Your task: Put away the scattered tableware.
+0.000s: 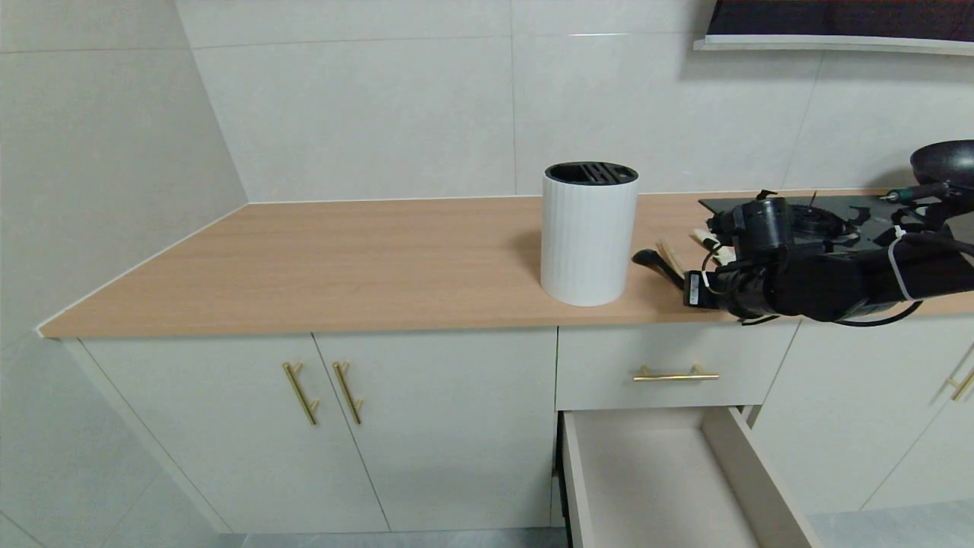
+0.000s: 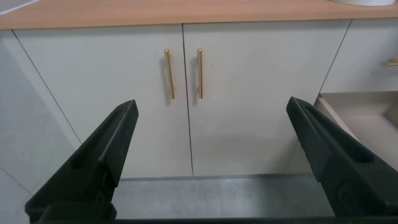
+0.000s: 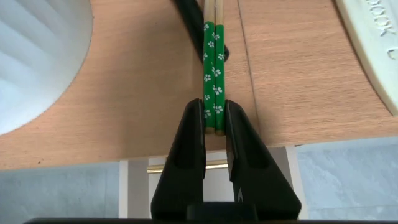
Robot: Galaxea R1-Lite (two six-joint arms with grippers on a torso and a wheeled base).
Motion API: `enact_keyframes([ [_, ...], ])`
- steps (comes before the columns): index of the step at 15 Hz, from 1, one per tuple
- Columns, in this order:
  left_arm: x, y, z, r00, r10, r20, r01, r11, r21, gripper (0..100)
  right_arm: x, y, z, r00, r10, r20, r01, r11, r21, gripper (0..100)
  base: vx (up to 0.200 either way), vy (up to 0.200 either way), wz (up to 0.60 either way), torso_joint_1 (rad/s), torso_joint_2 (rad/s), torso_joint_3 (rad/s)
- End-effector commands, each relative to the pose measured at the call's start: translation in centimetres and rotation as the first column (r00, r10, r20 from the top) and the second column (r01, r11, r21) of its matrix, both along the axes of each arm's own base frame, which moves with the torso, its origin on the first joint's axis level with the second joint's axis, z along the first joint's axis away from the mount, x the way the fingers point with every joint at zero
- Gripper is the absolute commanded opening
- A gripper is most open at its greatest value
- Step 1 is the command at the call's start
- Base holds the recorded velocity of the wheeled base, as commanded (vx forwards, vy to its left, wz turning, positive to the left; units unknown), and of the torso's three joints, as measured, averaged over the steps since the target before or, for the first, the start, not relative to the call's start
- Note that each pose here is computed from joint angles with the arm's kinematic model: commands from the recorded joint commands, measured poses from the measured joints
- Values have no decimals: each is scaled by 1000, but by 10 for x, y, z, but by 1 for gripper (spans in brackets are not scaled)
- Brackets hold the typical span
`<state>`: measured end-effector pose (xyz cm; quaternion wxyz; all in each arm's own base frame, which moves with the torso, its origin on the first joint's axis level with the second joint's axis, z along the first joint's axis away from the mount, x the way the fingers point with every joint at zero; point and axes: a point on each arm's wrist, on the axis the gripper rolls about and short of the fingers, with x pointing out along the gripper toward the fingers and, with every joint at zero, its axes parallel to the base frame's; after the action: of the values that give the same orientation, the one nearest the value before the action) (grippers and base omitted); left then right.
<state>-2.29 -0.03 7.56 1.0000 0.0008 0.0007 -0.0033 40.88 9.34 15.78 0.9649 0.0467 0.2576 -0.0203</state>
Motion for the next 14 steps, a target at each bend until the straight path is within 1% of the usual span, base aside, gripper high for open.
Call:
enact_keyframes([
  [1, 0, 0, 0, 1000, 0, 0, 0, 1000, 0, 100, -2, -1, 5, 1000, 0, 12, 0, 1000, 3, 0, 0, 0, 0, 0, 0, 0],
  [2, 0, 0, 0, 1000, 0, -2, 0, 1000, 0, 100, -4, -2, 9, 1000, -3, 19, 3, 1000, 4, 0, 0, 0, 0, 0, 0, 0],
  [4, 0, 0, 0, 1000, 0, 0, 0, 1000, 0, 100, -24, -10, 35, 998, -11, 62, 10, 1000, 20, 0, 0, 0, 0, 0, 0, 0],
  [6, 0, 0, 0, 1000, 0, -2, 0, 1000, 0, 100, -62, -17, 62, 995, 2, 101, -6, 999, 38, 0, 0, 0, 0, 0, 0, 0],
  [7, 0, 0, 0, 1000, 0, 0, 0, 1000, 0, 100, -86, -22, 70, 996, 16, 91, -20, 999, 41, 0, 0, 0, 0, 0, 0, 0],
  [9, 0, 0, 0, 1000, 0, -2, 0, 1000, 0, 100, -134, -31, 90, 993, 116, 37, -119, 989, 85, 0, 0, 0, 0, 0, 0, 0],
  [11, 0, 0, 0, 1000, 0, -2, 0, 1000, 0, 100, -174, -39, 103, 978, 207, -28, -201, 970, 136, 0, 0, 0, 0, 0, 0, 0],
  [13, 0, 0, 0, 1000, 0, -2, 0, 1000, 0, 100, -200, -44, 108, 970, 230, -83, -217, 966, 143, 0, 0, 0, 0, 0, 0, 0],
  [14, 0, 0, 0, 1000, 0, 0, 0, 1000, 0, 100, -208, -44, 108, 958, 256, -126, -237, 960, 148, 0, 0, 0, 0, 0, 0, 0],
])
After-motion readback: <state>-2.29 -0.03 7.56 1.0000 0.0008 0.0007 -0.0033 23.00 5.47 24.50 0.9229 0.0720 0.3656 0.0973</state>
